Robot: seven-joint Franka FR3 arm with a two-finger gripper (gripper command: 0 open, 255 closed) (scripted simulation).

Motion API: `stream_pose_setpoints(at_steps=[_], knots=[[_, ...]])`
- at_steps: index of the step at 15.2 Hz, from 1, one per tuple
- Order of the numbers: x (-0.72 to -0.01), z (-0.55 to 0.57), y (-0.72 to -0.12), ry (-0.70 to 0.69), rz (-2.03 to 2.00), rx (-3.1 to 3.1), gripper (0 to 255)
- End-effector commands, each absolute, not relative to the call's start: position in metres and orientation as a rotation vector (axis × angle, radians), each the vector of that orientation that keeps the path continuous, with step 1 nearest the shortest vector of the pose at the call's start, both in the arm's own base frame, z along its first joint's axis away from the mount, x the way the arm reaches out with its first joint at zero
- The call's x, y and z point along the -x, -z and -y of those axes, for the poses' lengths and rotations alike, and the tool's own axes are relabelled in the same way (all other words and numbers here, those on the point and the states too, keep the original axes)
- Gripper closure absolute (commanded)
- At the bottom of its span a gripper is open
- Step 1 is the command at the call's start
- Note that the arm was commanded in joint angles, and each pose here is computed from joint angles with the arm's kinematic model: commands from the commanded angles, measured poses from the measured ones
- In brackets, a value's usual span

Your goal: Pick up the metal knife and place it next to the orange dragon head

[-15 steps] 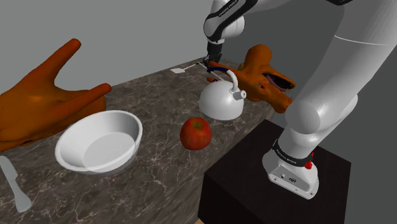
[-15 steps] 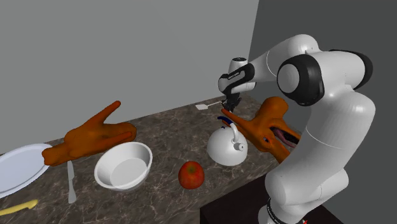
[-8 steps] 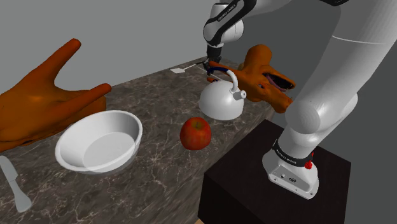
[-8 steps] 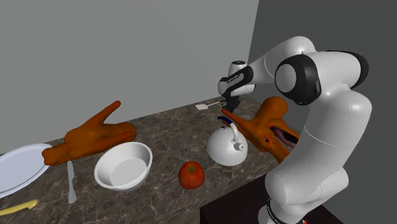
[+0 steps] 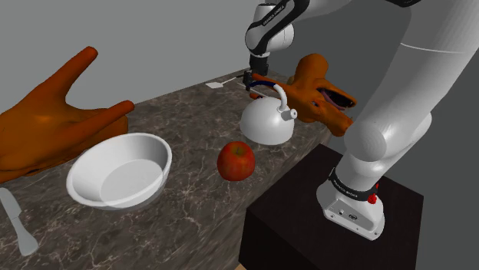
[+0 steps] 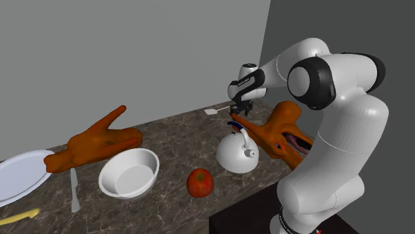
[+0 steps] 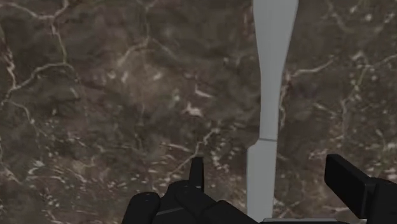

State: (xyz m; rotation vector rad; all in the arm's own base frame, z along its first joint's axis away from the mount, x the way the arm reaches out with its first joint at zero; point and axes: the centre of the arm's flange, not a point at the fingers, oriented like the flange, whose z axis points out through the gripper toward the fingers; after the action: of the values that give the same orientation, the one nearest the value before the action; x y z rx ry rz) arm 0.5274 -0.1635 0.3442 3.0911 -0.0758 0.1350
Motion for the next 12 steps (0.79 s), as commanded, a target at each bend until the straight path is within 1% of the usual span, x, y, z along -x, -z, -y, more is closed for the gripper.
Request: stream_pose_setpoints(at_steps=[1,5,12], knots=[[-0.527,0.164,-0.344,-0.135,0.076,-3.091,0],[-0.523,0.161,-0.394,-0.135,0.076,-3.091,0],[-0.523,0.161,-0.394,-0.135,0.076,-3.091,0]])
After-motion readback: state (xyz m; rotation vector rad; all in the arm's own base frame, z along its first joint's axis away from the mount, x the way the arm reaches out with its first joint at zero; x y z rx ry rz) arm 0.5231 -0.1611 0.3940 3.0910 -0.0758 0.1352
